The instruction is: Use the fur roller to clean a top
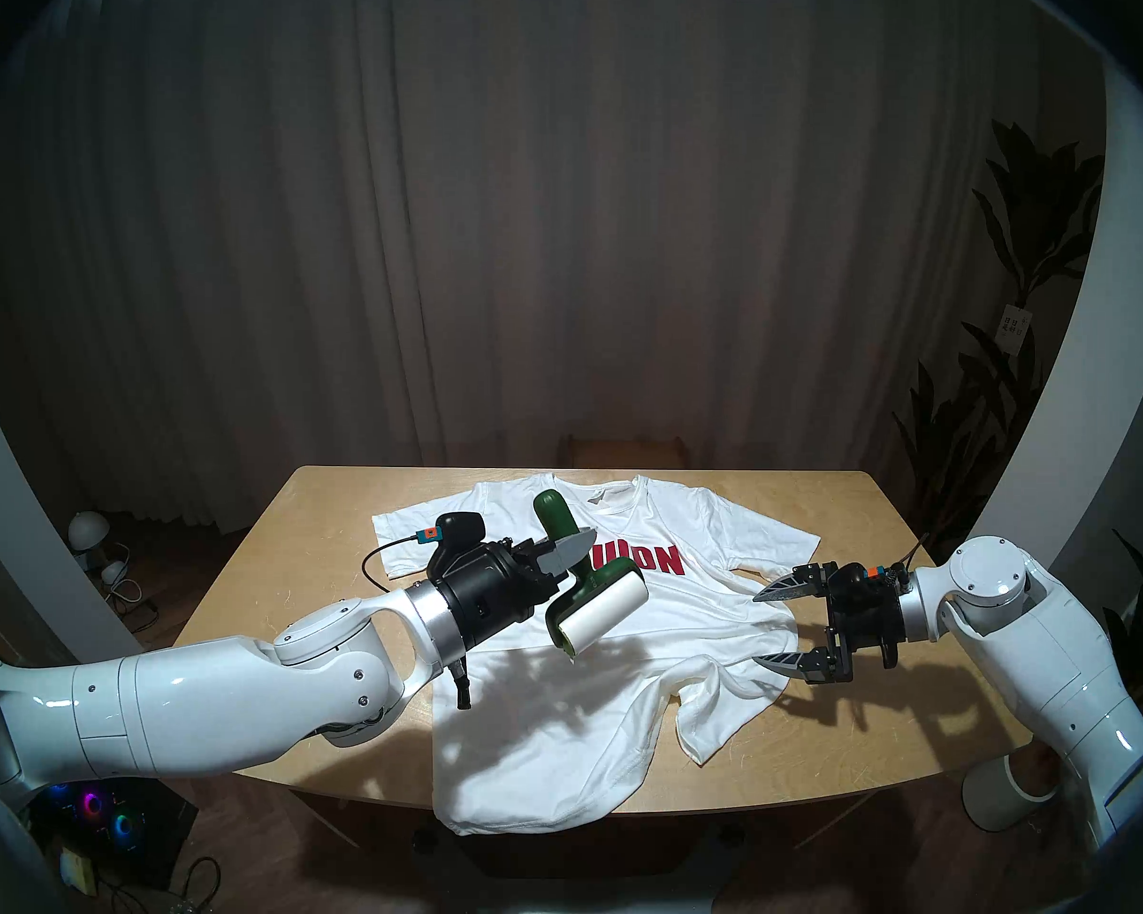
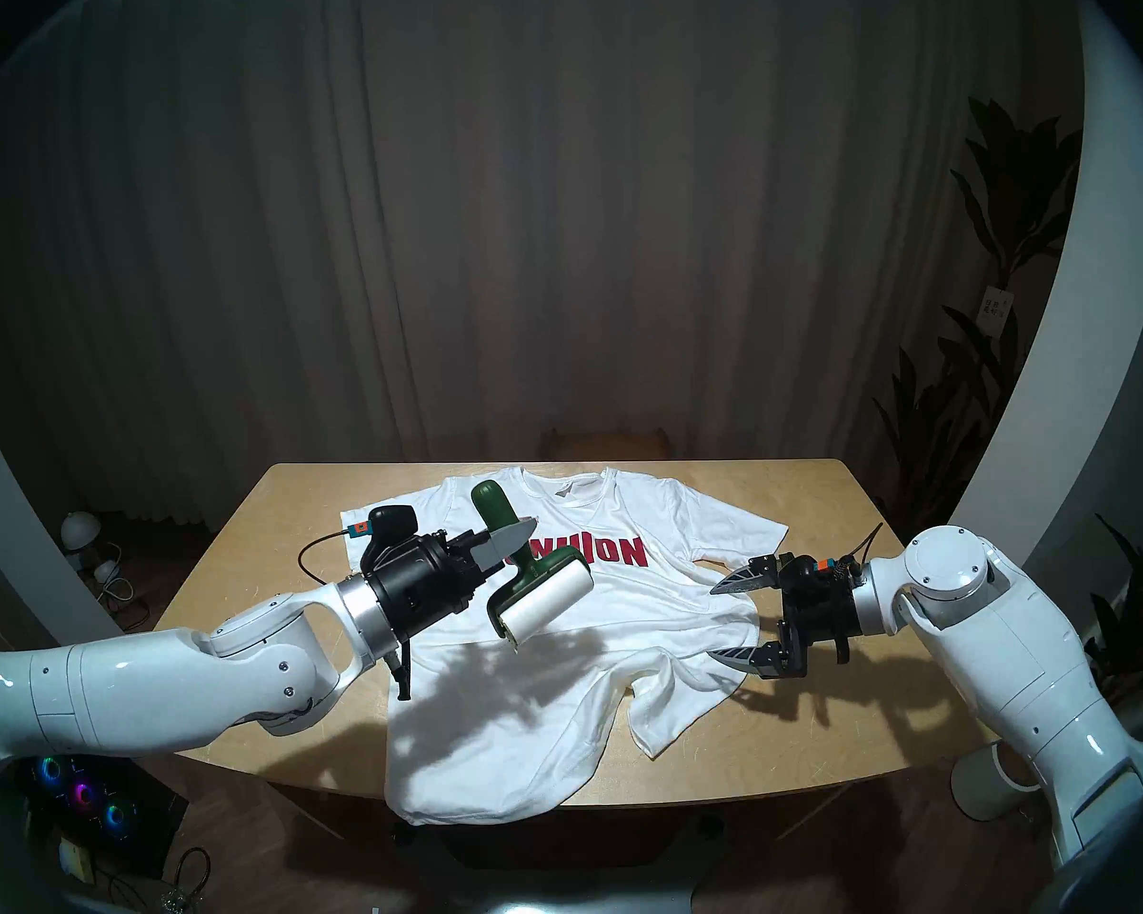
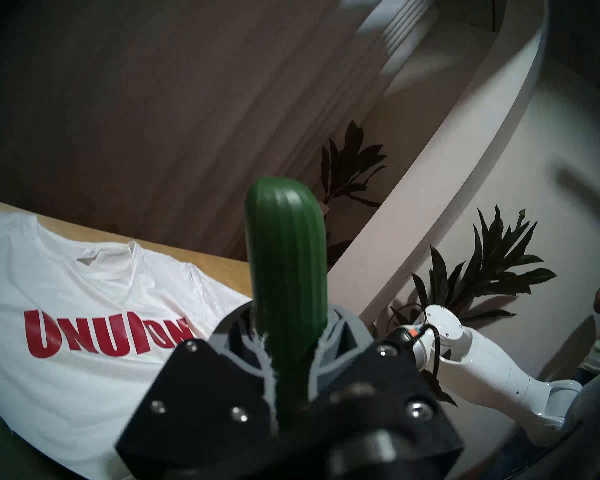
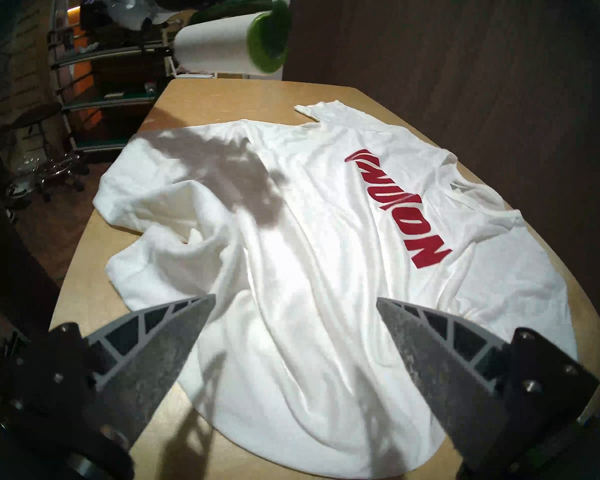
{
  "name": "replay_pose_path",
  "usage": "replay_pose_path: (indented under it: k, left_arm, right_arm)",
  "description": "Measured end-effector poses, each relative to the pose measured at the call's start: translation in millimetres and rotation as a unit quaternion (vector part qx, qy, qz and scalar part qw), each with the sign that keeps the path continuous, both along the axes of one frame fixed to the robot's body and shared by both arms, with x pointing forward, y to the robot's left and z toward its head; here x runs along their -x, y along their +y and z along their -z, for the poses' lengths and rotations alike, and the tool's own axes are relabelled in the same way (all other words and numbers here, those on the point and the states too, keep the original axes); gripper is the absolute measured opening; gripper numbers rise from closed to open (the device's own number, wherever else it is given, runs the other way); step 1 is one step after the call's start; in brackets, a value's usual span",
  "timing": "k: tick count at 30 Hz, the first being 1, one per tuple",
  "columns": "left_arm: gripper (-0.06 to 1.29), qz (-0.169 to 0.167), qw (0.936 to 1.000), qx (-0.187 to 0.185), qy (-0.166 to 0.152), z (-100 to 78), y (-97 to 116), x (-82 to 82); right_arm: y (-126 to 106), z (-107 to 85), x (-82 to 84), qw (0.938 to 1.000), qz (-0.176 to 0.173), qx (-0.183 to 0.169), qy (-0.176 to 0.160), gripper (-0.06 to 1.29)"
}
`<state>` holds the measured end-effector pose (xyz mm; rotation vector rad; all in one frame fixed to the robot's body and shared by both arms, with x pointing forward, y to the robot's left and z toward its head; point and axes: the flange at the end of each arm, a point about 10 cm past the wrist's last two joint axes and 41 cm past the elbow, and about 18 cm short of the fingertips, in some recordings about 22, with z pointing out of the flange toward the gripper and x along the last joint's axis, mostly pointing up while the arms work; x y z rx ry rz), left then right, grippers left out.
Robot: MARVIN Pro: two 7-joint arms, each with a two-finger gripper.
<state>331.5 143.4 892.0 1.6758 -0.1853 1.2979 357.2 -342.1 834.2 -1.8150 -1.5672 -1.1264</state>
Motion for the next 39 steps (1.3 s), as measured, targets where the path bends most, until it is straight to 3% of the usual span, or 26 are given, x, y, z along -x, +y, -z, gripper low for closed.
replay_pose_path:
  k: [3, 9, 21, 26, 30, 39]
  left_arm:
    - [0.1, -0.029, 0.9995, -0.004, -0.01, 0.5, 5.6, 1.7]
    - [0.1, -0.074, 0.997, -0.012, -0.023, 4.3, 15.0, 4.5]
    - [0.1, -0.114, 0.9926, -0.018, -0.037, 4.8, 24.1, 12.0]
    - [0.1, -0.125, 0.9912, -0.018, -0.042, 3.7, 25.7, 14.1]
    - [0.1, -0.132, 0.9902, -0.017, -0.042, 2.8, 26.9, 15.1]
    - [0.1, -0.135, 0.9898, -0.016, -0.043, 1.9, 28.2, 16.7]
  right_arm:
    - [0.7, 4.2, 10.1, 0.9998, -0.016, 0.0, -0.013, 1.22]
    - [5.4, 19.6, 23.8, 0.9988, -0.016, -0.006, -0.046, 1.22]
    - [42.1, 55.4, 36.7, 0.9966, 0.001, -0.03, -0.077, 1.22]
    - [50.7, 60.2, 37.5, 0.9964, -0.002, -0.029, -0.08, 1.22]
    - [46.6, 59.0, 38.3, 0.9966, -0.004, -0.017, -0.081, 1.22]
    - [12.5, 49.9, 50.0, 0.9975, -0.018, 0.021, -0.065, 1.22]
